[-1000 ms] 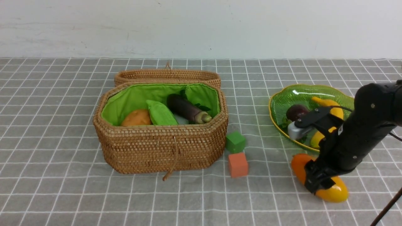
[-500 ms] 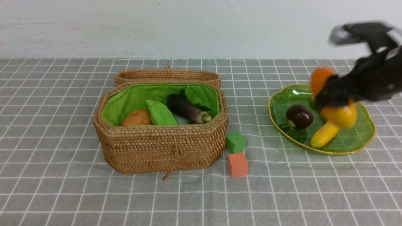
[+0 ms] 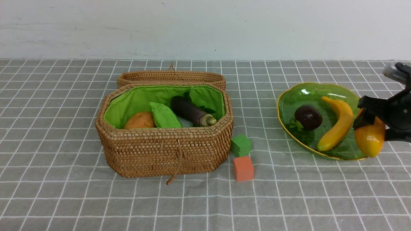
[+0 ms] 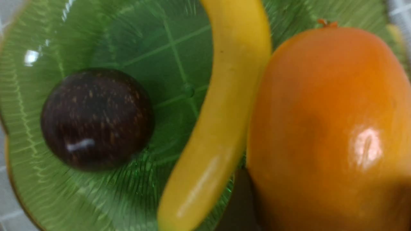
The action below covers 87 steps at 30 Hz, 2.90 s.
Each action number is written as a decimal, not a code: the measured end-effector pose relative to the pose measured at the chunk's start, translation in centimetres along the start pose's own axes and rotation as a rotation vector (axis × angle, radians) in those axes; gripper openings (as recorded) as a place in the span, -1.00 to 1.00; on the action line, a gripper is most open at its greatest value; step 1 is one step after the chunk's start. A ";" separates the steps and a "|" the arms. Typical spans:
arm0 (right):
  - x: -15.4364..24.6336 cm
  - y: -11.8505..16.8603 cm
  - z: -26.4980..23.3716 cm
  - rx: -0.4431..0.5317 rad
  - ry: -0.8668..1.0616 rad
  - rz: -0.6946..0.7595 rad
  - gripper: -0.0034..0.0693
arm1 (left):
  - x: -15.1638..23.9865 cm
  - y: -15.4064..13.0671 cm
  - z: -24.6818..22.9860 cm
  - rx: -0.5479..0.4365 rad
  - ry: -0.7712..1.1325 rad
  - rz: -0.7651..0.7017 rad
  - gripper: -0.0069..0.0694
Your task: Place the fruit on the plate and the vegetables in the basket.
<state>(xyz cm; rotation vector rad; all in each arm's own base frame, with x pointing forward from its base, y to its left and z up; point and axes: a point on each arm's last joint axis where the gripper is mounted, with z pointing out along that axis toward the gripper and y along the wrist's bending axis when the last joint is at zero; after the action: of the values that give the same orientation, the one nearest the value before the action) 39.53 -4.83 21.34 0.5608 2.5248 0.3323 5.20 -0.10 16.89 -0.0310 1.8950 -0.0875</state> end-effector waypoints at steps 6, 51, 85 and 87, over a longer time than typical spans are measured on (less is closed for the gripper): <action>-0.2 0.2 0.2 -0.022 -0.019 0.043 0.76 | 0.0 0.0 0.0 0.000 0.000 0.000 -0.19; 29.9 -2.4 -37.1 -0.086 -0.892 -0.475 -0.94 | 0.0 0.0 0.0 0.000 0.000 0.000 -0.19; 30.6 -8.2 -14.8 -0.016 -0.699 -0.564 -0.90 | 0.0 0.0 0.0 0.000 0.000 0.000 -0.19; 30.5 -8.1 -14.8 -0.016 -0.705 -0.564 -0.90 | 0.0 0.0 0.0 0.000 0.000 0.000 -0.19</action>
<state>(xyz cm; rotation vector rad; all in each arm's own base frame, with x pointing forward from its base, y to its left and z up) 5.20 0.00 17.39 -0.0657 1.8756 -0.0575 5.20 -0.10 16.89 -0.0310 1.8949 -0.0875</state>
